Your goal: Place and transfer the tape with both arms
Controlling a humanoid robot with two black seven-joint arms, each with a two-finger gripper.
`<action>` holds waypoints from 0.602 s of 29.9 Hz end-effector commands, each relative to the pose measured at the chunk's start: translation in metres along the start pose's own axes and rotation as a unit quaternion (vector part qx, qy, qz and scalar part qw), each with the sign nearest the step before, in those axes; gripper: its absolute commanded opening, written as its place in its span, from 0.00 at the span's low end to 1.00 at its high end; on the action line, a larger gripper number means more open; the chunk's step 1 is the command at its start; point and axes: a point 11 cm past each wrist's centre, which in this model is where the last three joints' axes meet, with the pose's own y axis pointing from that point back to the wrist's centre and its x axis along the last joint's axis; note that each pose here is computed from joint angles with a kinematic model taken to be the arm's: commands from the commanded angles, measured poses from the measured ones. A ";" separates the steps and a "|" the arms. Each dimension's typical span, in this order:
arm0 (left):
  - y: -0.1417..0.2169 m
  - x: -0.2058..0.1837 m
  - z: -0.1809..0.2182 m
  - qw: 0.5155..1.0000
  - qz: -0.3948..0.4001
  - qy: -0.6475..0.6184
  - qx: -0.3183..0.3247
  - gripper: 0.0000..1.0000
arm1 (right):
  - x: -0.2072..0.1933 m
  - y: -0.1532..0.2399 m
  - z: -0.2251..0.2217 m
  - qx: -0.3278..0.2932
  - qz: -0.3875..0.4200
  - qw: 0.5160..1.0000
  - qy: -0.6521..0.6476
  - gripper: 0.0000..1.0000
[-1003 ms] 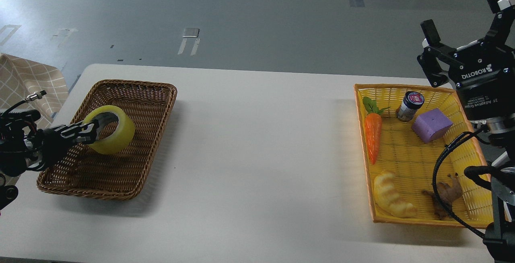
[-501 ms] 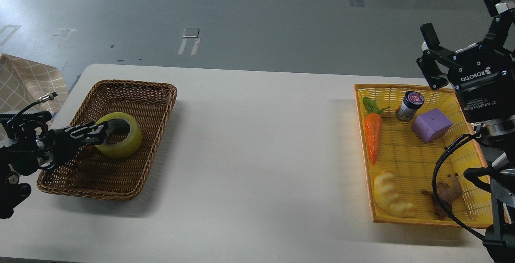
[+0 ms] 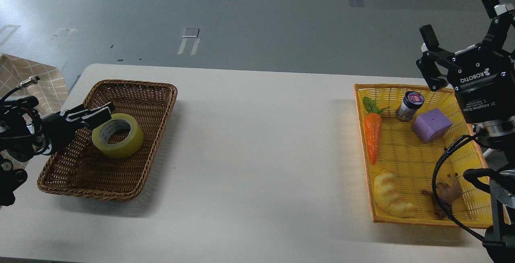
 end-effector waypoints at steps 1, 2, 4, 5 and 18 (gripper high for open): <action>-0.003 0.044 0.019 0.994 0.080 0.049 -0.053 0.98 | -0.001 -0.003 -0.002 0.004 -0.002 1.000 0.001 1.00; -0.003 0.045 0.019 0.994 0.081 0.050 -0.053 0.98 | -0.001 -0.003 -0.002 0.004 -0.002 1.000 0.000 1.00; -0.001 0.073 0.035 0.980 0.134 0.108 -0.100 0.98 | -0.001 -0.004 -0.003 0.006 -0.004 1.000 0.001 1.00; 0.002 0.085 0.048 0.967 0.159 0.150 -0.130 0.98 | -0.002 -0.004 -0.003 0.007 -0.004 1.000 0.001 1.00; 0.008 0.130 0.183 0.831 0.193 0.378 -0.359 0.98 | -0.014 -0.027 -0.015 0.045 -0.024 0.999 -0.009 1.00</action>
